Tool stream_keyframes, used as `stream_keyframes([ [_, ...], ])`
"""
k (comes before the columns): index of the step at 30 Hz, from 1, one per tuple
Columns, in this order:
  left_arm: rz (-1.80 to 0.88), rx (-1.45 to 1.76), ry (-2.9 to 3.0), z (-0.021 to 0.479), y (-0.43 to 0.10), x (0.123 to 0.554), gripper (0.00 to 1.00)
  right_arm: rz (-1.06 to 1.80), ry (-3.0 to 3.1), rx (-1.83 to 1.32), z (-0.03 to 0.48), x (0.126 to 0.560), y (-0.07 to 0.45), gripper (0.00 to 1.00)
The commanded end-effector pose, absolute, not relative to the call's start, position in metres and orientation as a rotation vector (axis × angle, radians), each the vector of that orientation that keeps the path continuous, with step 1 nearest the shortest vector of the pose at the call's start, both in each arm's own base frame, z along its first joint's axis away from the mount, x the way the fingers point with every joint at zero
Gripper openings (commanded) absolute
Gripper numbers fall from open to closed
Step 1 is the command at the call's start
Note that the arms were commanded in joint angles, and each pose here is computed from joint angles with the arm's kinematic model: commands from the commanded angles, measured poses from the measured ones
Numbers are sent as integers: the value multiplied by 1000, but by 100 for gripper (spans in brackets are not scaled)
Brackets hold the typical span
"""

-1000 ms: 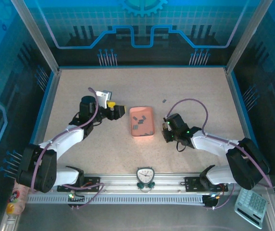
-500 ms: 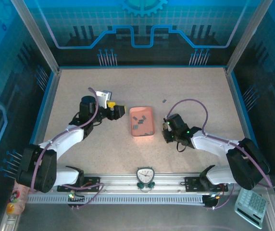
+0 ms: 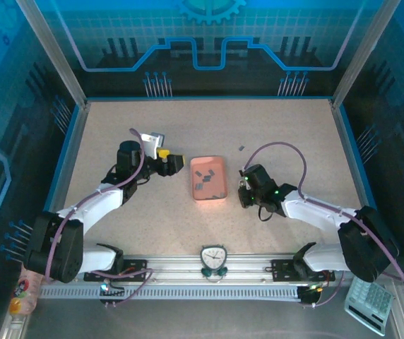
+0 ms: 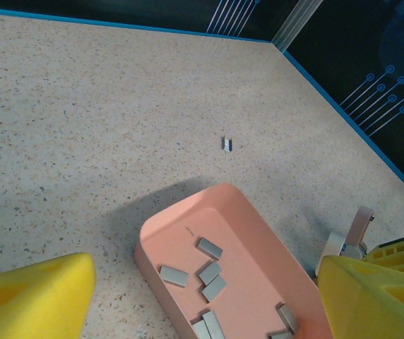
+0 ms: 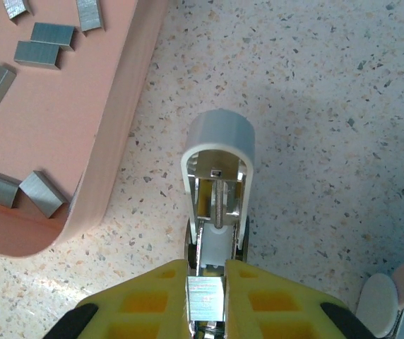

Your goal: Load the staples into the stapler

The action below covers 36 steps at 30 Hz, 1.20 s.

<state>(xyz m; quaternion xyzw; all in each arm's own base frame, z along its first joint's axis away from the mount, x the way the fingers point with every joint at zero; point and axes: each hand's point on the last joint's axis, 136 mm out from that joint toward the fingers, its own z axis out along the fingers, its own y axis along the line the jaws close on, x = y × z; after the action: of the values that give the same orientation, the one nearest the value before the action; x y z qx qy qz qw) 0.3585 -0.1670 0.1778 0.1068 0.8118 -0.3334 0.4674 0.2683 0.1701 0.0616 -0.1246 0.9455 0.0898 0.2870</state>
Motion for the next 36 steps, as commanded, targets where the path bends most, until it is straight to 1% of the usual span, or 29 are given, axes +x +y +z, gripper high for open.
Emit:
stream_keyframes([
  [1, -827, 316, 1945, 188, -172, 352, 83, 238, 2537, -318, 63, 270, 175, 18],
  [9, -825, 317, 1944, 188, -172, 352, 83, 214, 2568, -330, 52, 269, 177, 17],
  [20, -825, 316, 1944, 188, -172, 352, 83, 185, 2541, -322, 59, 271, 172, 18],
  [36, -826, 316, 1940, 189, -172, 352, 83, 167, 2566, -322, 51, 268, 169, 17],
])
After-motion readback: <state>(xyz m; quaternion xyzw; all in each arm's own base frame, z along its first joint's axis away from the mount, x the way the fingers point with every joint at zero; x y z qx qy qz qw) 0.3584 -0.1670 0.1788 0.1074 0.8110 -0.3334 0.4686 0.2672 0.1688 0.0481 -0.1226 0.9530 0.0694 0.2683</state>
